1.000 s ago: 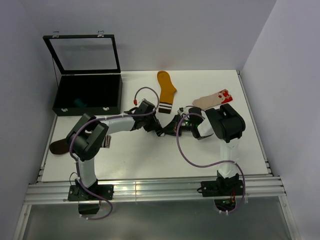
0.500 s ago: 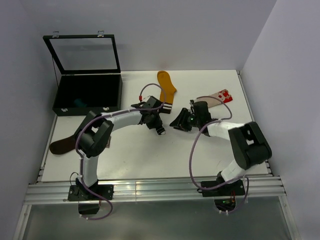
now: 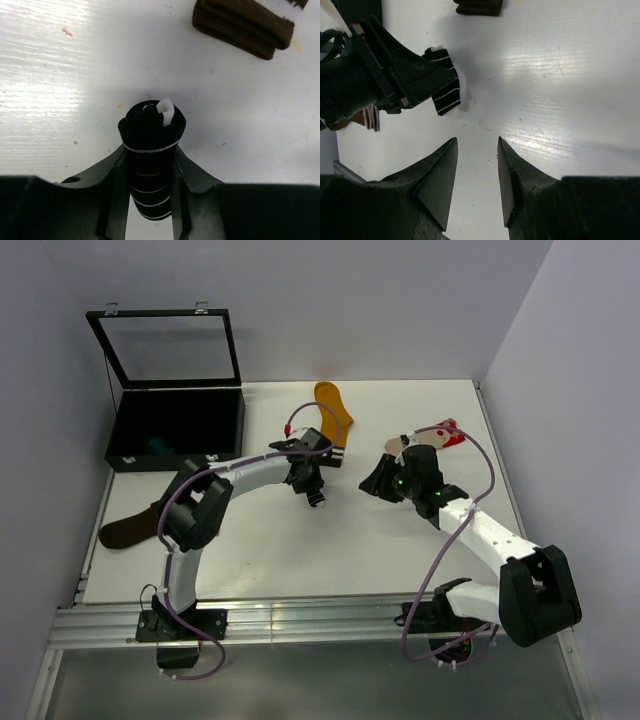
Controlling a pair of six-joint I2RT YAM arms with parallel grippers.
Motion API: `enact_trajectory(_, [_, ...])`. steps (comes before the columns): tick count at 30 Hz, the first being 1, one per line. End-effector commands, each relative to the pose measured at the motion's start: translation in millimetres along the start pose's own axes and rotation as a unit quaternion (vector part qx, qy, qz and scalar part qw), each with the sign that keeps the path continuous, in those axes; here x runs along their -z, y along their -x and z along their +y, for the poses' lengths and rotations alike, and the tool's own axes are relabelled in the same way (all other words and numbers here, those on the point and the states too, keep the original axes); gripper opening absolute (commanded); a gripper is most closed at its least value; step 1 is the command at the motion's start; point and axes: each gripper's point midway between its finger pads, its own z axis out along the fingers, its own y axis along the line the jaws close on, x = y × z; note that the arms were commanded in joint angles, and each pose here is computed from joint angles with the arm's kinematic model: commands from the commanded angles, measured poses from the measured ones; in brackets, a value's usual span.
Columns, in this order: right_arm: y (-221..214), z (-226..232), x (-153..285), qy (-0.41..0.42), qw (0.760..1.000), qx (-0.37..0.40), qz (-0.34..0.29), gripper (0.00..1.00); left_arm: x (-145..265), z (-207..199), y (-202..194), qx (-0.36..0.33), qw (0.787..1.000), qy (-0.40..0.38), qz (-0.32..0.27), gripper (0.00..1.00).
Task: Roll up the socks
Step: Pick up the sock at the center of the board.
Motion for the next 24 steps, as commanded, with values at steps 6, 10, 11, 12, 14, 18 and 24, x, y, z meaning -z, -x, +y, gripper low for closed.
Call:
enact_trajectory(6, [2,-8,17,-0.02,0.999,0.027,-0.017,0.45,-18,95,-44,-0.101,0.979,0.164,0.065,0.39])
enact_trajectory(10, [5,-7,18,-0.023,0.999,0.034,-0.018,0.45,-27,95,-49,-0.106,0.977,0.168,0.08,0.41])
enact_trajectory(11, [6,-7,19,-0.023,0.999,0.035,-0.018,0.45,-28,95,-50,-0.107,0.976,0.169,0.084,0.41])
enact_trajectory(12, [6,-7,19,-0.023,0.999,0.037,-0.018,0.45,-29,95,-50,-0.107,0.976,0.17,0.084,0.41])
enact_trajectory(14, [7,-7,21,-0.023,0.999,0.038,-0.02,0.45,-32,99,-53,-0.112,0.973,0.177,0.092,0.41])
enact_trajectory(18, [6,-8,20,-0.02,0.999,0.037,-0.017,0.45,-34,100,-56,-0.117,0.971,0.181,0.1,0.33])
enact_trajectory(24, [12,-3,27,-0.007,0.999,0.043,-0.025,0.45,-15,90,-33,-0.11,0.977,0.174,0.061,0.08])
